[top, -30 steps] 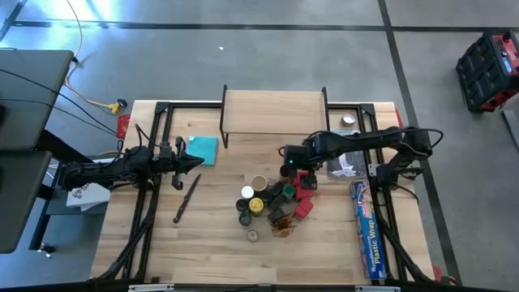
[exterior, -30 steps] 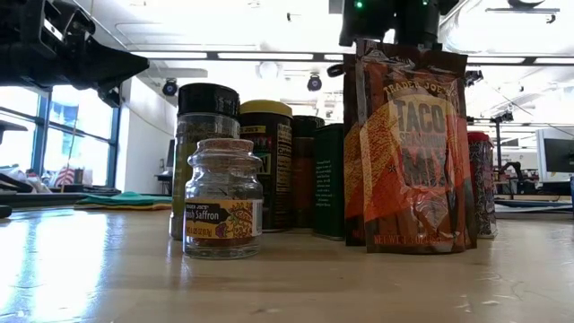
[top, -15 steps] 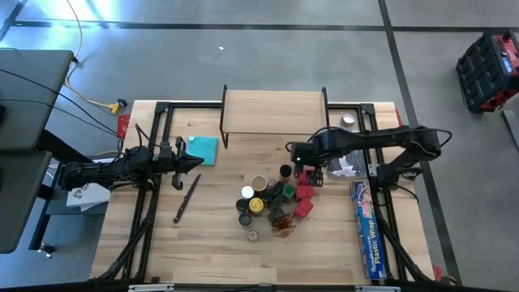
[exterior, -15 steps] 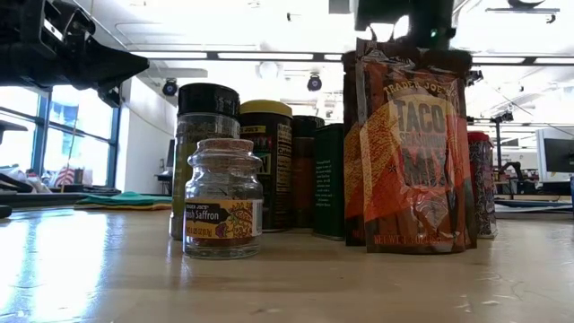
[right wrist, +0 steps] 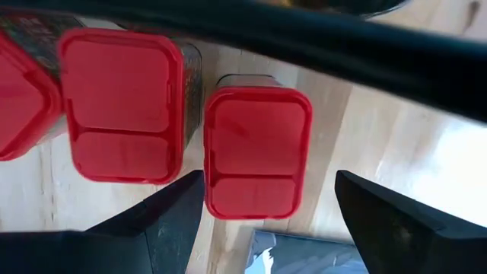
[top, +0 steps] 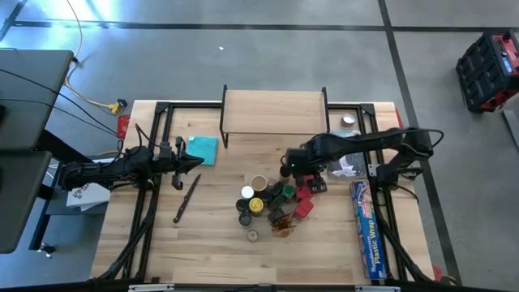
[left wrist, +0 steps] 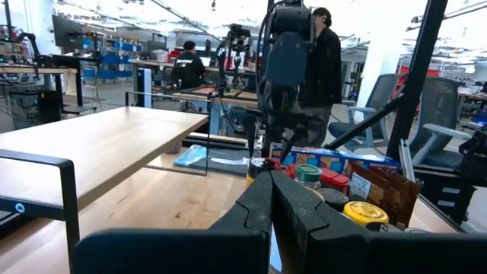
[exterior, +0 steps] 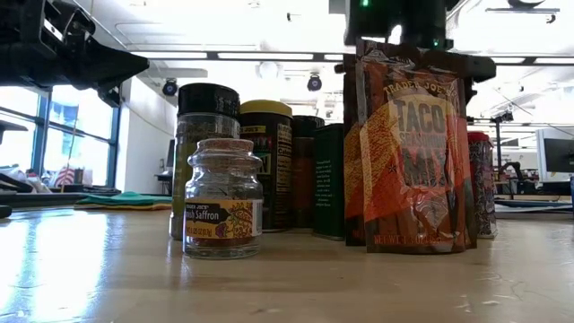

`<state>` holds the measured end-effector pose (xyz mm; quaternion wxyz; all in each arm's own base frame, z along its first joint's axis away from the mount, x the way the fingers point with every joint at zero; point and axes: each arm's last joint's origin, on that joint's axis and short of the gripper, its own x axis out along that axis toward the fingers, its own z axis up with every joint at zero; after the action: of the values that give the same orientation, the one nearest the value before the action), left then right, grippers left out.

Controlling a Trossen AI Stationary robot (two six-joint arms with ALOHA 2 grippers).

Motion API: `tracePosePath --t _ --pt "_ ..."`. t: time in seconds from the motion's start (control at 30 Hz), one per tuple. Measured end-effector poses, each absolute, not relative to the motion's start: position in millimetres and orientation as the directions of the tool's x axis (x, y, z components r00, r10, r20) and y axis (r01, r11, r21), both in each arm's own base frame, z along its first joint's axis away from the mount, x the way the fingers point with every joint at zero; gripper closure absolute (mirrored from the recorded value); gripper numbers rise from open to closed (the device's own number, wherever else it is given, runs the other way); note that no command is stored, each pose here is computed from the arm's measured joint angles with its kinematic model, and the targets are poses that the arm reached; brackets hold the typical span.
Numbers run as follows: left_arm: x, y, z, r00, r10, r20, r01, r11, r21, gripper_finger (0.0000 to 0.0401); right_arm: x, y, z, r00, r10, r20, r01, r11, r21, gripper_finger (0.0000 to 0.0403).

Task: Shelf spices
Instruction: Put the red seasoning can on the shelf

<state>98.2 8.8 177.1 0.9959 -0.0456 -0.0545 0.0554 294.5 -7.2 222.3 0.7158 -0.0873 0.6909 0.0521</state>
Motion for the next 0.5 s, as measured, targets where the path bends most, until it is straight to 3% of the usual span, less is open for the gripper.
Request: tracePosePath --t 0.33,0.5 --pt "98.1 8.8 177.1 0.988 0.115 0.104 -0.105 0.990 -0.097 0.0400 302.7 -3.9 201.2 -0.036 -0.049 -0.998 -0.199 0.979 -0.041 0.0117" --pt "98.2 8.8 177.1 0.988 0.115 0.104 -0.105 0.990 -0.099 0.0400 305.4 -4.0 195.2 -0.050 -0.050 -0.998 -0.199 0.979 -0.039 0.0170"
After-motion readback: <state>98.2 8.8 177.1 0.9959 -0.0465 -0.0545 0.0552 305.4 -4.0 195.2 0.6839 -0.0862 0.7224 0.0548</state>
